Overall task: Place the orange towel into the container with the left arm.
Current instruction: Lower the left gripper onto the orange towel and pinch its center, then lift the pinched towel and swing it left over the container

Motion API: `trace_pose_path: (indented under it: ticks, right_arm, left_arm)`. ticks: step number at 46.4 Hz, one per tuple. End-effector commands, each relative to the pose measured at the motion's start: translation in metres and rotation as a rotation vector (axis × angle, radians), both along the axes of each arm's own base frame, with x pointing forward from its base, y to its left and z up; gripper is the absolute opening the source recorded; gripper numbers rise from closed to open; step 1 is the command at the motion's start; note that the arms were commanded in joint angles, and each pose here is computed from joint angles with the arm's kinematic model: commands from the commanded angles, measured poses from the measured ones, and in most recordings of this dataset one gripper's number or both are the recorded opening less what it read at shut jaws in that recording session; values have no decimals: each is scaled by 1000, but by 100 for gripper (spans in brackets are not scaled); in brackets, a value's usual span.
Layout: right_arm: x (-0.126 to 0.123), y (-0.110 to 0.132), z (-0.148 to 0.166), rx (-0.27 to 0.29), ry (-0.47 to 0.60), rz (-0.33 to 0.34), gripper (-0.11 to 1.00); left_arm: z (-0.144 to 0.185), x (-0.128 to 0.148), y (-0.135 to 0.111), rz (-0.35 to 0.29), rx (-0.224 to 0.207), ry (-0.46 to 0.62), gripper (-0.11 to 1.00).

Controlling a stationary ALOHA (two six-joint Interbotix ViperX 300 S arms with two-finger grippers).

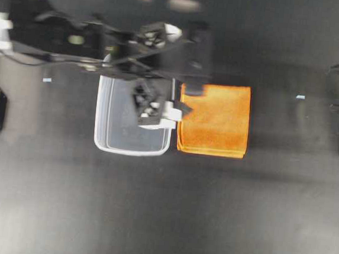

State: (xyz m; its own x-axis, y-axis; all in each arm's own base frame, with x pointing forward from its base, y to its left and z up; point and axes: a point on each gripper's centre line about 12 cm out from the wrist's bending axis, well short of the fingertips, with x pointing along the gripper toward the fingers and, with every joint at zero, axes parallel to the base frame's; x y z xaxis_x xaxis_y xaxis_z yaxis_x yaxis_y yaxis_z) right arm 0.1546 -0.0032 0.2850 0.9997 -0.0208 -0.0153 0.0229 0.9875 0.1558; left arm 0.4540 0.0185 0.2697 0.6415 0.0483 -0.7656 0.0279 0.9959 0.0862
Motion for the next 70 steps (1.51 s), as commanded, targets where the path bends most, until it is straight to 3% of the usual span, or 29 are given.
trace_pose_path:
  ticks: [1,14,36,53,56,67,70]
  right_arm:
    - [0,0,3,1,-8,-3,75]
    - [0,0,1,12,-3,-3,75]
    - [0,0,-2,49,4,-4,75]
    - [0,0,-5,49,10,-4,75]
    - [0,0,-5,48,10,-4,75]
    - [0,0,-6,49,11,-4,75]
    - [0,0,-6,48,10,-4,75]
  left_arm:
    - [-4,24,3,-20,24,8,90]
    - [-63,68,5,-33,29,133,88]
    - [-155,86,6,-34,19,271,88]
    - [-162,87,5,-23,11,285,84]
    - [-162,86,3,-27,12,290,78]
    - [-149,89,-7,-50,18,262,15]
    - [-133,92,-11,-56,20,230,6]
